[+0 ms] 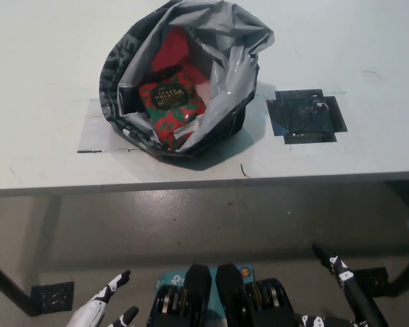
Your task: The robot uses its right hand to pick up a bag of coffee beans and puts it in the black plastic bag, then the robot grabs the top of the bag and lifts it.
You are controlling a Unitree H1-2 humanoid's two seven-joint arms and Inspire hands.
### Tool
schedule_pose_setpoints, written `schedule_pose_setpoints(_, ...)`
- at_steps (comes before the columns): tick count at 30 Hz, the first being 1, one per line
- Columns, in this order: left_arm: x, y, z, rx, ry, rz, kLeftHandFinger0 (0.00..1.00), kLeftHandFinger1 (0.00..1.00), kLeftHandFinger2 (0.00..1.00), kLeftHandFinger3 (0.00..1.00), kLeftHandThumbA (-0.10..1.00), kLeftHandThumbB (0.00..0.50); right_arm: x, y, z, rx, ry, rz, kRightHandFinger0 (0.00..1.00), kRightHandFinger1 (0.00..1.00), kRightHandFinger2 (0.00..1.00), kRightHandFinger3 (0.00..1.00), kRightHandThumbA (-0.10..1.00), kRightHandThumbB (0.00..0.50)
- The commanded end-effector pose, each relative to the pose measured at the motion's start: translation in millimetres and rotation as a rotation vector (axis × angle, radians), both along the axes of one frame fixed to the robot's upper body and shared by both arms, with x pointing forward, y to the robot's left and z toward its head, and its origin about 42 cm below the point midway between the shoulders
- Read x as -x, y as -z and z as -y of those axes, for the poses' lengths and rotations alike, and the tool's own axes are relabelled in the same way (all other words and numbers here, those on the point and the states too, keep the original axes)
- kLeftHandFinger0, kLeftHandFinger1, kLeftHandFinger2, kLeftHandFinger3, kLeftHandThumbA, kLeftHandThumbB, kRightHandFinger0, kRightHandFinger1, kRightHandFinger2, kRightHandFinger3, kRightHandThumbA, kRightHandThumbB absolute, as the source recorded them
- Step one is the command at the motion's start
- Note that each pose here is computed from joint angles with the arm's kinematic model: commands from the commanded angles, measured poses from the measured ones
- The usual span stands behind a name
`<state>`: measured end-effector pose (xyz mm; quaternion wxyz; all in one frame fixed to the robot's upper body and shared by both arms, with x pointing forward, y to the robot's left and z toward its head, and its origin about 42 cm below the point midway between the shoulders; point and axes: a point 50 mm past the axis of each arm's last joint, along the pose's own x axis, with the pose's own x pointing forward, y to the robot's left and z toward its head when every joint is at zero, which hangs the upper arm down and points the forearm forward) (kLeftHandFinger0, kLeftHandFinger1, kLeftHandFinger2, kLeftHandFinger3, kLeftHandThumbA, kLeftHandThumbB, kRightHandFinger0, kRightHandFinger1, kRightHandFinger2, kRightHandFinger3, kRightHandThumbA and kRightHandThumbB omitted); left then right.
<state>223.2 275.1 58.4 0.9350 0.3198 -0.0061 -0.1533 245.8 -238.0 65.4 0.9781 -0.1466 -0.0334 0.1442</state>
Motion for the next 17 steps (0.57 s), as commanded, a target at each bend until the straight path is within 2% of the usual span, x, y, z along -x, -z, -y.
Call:
schedule_pose_setpoints(1,-4.9,-5.6,-2.7,0.030,-0.008,0.063,1.00,1.00,1.00,1.00,1.00,0.322,-2.6,-5.1,-3.1,-0.036,-0.016,0.045,1.00,1.00,1.00,1.00,1.00,0.289)
schedule_pose_setpoints(3,-9.3,-7.0,-3.3,0.018,-0.001,0.070,1.00,1.00,1.00,1.00,1.00,0.317,-3.9,-5.6,-4.3,-0.032,-0.022,0.047,1.00,1.00,1.00,1.00,1.00,0.285)
schedule_pose_setpoints(6,-9.6,-6.7,-2.3,0.018,-0.001,0.065,1.00,1.00,1.00,1.00,1.00,0.319,-1.3,-3.8,-4.2,-0.025,-0.018,0.032,1.00,1.00,1.00,1.00,1.00,0.318)
schedule_pose_setpoints(17,-8.6,-7.1,-0.2,0.023,0.006,0.061,1.00,1.00,1.00,1.00,1.00,0.310,3.3,-5.0,-6.9,-0.006,-0.030,0.030,1.00,1.00,1.00,1.00,1.00,0.283)
